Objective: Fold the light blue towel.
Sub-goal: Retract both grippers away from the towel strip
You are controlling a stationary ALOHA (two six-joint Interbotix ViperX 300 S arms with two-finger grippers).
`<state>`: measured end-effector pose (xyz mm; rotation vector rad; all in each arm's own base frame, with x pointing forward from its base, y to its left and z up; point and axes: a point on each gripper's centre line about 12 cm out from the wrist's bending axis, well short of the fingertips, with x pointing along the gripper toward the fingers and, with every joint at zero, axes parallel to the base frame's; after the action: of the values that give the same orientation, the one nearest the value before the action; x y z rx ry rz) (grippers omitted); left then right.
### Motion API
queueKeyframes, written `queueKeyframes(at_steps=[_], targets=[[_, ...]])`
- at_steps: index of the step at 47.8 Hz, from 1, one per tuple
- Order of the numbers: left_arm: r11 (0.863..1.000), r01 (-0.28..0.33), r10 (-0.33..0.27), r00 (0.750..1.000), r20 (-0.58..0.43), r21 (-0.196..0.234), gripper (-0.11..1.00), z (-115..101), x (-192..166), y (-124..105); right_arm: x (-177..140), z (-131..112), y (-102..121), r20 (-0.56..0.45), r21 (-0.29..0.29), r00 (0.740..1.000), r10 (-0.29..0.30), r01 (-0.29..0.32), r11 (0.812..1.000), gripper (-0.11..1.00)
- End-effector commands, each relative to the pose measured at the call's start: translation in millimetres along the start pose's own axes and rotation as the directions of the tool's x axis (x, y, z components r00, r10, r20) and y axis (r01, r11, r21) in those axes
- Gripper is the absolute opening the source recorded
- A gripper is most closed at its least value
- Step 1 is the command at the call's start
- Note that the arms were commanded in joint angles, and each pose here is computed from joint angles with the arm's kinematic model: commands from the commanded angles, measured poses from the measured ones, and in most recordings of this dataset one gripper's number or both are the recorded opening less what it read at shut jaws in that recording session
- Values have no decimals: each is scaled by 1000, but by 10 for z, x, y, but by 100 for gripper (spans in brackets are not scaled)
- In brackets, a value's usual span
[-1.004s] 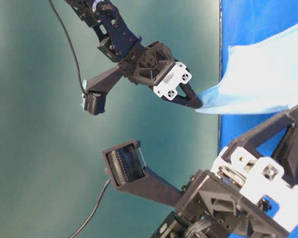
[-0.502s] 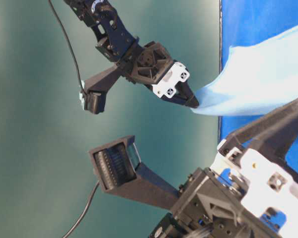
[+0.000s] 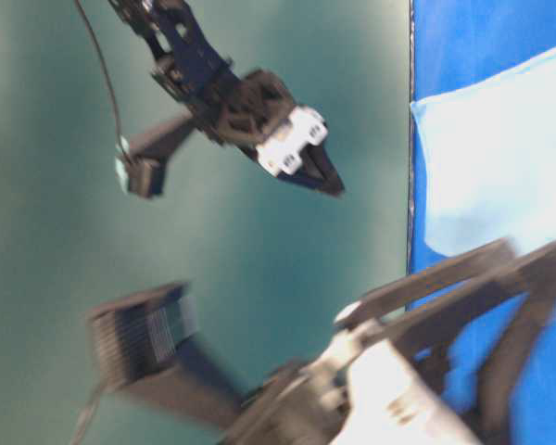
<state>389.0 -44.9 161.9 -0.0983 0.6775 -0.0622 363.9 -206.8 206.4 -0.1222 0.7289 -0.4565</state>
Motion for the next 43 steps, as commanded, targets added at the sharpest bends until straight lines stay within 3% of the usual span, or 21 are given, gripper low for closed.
queueKeyframes(at_steps=[1, 11, 25, 35, 43], targets=[[1000, -3, 3, 995, 95, -4, 87, 220, -334, 45, -304, 125, 40, 69, 0, 998, 4, -4, 1000, 58], [997, -70, 65, 963, 263, 11, 87, 157, -850, 343, -827, -13, 310, 181, 19, 981, 74, -79, 997, 58], [989, -145, 146, 907, 396, -30, 87, -95, -1331, 596, -1447, -342, 444, 385, 119, 916, 115, -173, 978, 58], [986, -159, 163, 888, 429, -44, 87, -277, -1503, 624, -1539, -584, 571, 439, 154, 885, 154, -243, 958, 58], [986, -159, 163, 884, 437, -45, 87, -325, -1506, 625, -1484, -625, 615, 429, 162, 887, 170, -261, 952, 58]])
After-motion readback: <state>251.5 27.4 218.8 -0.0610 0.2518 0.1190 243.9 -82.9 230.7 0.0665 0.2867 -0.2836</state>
